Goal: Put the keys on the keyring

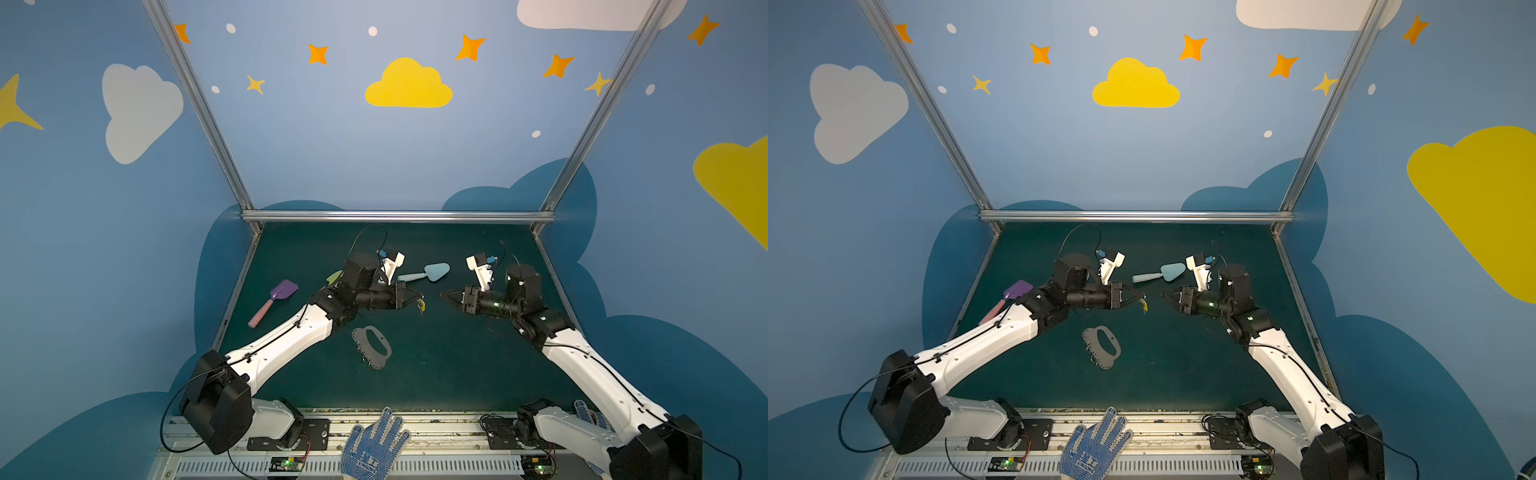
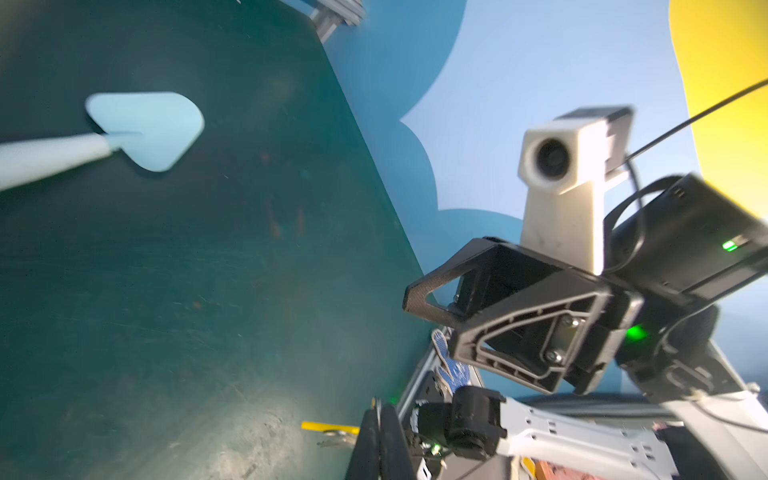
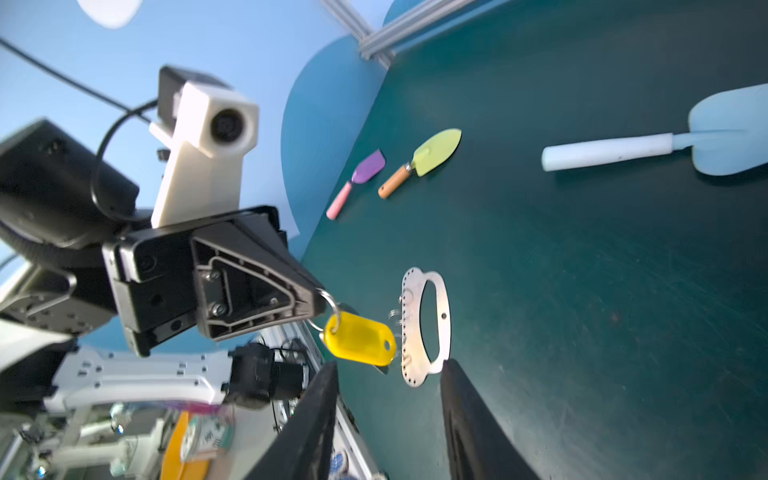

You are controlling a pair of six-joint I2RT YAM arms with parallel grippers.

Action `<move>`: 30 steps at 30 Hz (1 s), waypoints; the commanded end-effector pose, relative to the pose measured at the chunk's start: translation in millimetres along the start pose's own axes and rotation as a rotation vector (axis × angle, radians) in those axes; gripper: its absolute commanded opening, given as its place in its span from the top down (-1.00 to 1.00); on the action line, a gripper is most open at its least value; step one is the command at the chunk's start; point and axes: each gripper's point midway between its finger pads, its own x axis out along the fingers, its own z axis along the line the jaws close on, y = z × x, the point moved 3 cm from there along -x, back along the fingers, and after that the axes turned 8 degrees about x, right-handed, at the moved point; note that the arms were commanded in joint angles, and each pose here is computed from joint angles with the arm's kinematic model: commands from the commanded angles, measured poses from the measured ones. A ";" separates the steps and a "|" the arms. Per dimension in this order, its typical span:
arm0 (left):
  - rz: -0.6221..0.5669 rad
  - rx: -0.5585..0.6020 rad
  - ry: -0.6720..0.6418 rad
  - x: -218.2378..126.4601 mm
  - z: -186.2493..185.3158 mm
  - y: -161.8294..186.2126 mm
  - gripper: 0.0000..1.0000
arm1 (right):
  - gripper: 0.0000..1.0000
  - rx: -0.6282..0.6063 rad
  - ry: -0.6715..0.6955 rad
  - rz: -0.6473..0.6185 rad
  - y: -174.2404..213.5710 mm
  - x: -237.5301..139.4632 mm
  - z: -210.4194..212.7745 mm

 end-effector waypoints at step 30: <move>-0.300 0.199 0.222 -32.1 -41.3 -16.6 0.79 | 0.31 -0.107 -0.322 0.031 7.9 20.1 65.5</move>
